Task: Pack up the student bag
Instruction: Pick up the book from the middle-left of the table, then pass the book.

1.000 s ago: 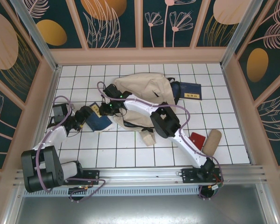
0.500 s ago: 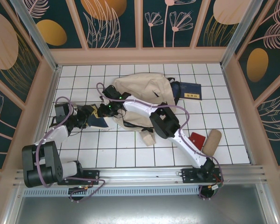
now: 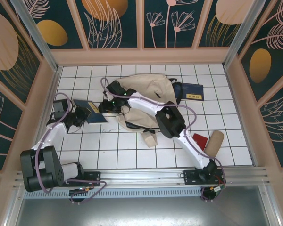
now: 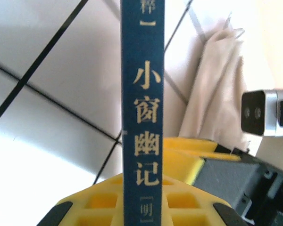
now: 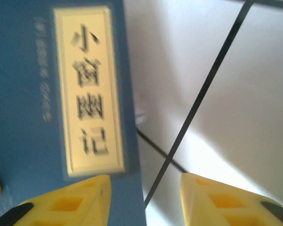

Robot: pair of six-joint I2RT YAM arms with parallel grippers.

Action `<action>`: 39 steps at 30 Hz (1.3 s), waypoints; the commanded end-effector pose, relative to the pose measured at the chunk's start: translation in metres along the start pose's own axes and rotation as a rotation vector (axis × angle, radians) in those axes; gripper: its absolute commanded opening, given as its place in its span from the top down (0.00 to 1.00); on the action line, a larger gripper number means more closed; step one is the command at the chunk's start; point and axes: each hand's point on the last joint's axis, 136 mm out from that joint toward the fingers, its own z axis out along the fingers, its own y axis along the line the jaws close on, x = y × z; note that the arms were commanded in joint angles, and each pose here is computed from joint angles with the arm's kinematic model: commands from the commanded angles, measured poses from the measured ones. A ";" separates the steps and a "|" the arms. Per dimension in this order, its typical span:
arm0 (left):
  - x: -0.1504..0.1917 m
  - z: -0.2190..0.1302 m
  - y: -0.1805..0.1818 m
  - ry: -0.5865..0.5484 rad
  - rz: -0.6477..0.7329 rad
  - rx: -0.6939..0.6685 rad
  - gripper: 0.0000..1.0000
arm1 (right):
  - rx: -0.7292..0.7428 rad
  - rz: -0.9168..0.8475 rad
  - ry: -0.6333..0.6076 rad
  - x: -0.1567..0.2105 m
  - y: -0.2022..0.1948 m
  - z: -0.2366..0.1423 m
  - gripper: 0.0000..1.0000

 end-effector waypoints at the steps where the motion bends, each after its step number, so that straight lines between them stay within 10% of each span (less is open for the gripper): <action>1: -0.022 -0.026 -0.051 -0.082 0.116 0.113 0.97 | -0.107 -0.101 -0.183 -0.043 0.061 -0.097 0.49; 12: -0.009 -0.059 -0.198 -0.035 0.157 0.594 0.98 | -0.346 0.026 -0.453 -0.038 0.046 -0.239 0.17; 25: 0.047 -0.058 -0.291 0.155 0.117 0.884 0.99 | -0.650 0.130 -0.464 -0.011 0.056 -0.279 0.10; 33: 0.056 -0.053 -0.298 0.189 0.090 0.908 1.00 | -0.767 0.175 -0.514 -0.012 0.061 -0.296 0.33; 39: 0.062 -0.052 -0.299 0.202 0.084 0.911 1.00 | -0.843 0.194 -0.523 -0.015 0.067 -0.304 0.74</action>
